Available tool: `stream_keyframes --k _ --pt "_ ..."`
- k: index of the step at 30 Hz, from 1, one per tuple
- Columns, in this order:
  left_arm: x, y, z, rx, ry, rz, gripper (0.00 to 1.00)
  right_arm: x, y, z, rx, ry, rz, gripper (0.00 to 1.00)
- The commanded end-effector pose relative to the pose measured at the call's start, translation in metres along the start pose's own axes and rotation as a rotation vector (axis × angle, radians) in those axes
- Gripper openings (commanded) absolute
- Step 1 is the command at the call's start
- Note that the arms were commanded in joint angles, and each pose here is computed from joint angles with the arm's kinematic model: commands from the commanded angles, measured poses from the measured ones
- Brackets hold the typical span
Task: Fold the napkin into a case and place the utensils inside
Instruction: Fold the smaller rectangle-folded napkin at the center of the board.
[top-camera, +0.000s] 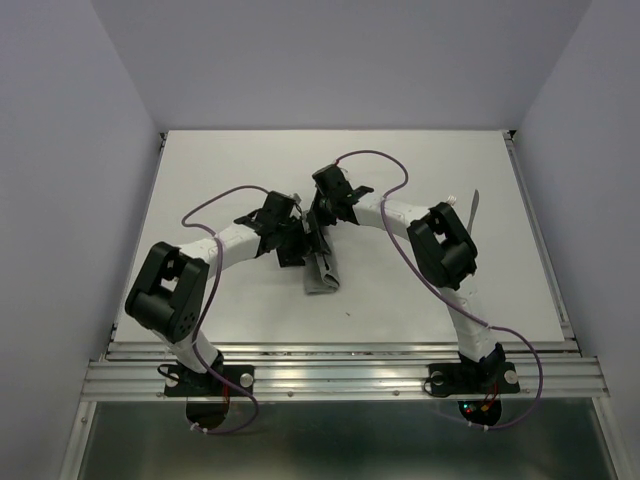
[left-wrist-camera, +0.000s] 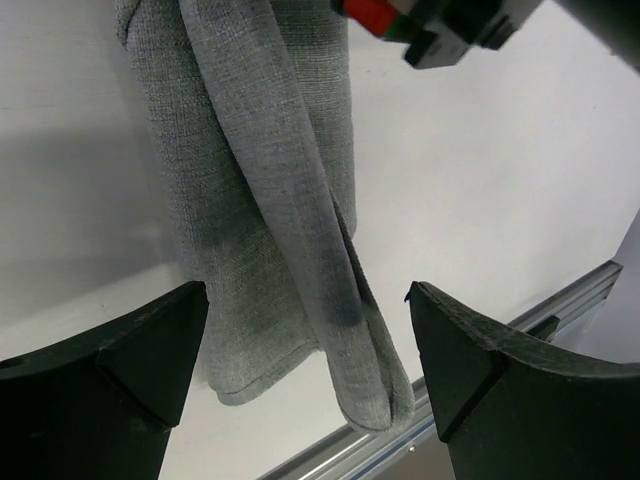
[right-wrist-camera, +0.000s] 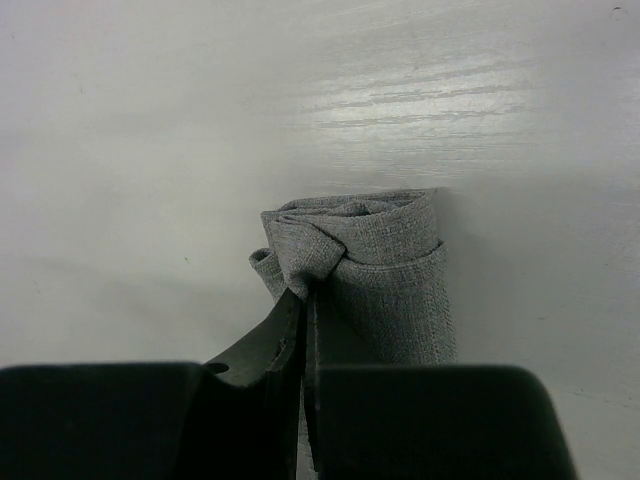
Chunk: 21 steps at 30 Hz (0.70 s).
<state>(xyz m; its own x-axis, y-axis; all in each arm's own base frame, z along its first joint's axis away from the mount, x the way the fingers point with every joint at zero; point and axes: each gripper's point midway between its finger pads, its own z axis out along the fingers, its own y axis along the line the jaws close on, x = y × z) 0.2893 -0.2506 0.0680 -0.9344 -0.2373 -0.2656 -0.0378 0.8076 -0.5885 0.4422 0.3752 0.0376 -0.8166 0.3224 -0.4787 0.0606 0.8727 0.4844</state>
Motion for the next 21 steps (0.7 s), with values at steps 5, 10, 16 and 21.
stream_keyframes --k 5,10,16,21 --pt "0.003 0.000 0.015 -0.017 0.014 0.002 0.73 0.034 -0.062 0.020 0.199 0.071 -0.047 0.01" --pt "0.002 0.003 0.007 -0.039 -0.006 0.012 0.61 0.034 -0.062 0.019 0.202 0.068 -0.050 0.01" --pt "0.007 0.010 0.004 -0.066 0.007 0.023 0.61 0.036 -0.064 0.021 0.204 0.074 -0.050 0.01" --pt "0.011 0.016 -0.002 -0.089 0.003 0.022 0.64 0.036 -0.065 0.020 0.208 0.072 -0.056 0.01"
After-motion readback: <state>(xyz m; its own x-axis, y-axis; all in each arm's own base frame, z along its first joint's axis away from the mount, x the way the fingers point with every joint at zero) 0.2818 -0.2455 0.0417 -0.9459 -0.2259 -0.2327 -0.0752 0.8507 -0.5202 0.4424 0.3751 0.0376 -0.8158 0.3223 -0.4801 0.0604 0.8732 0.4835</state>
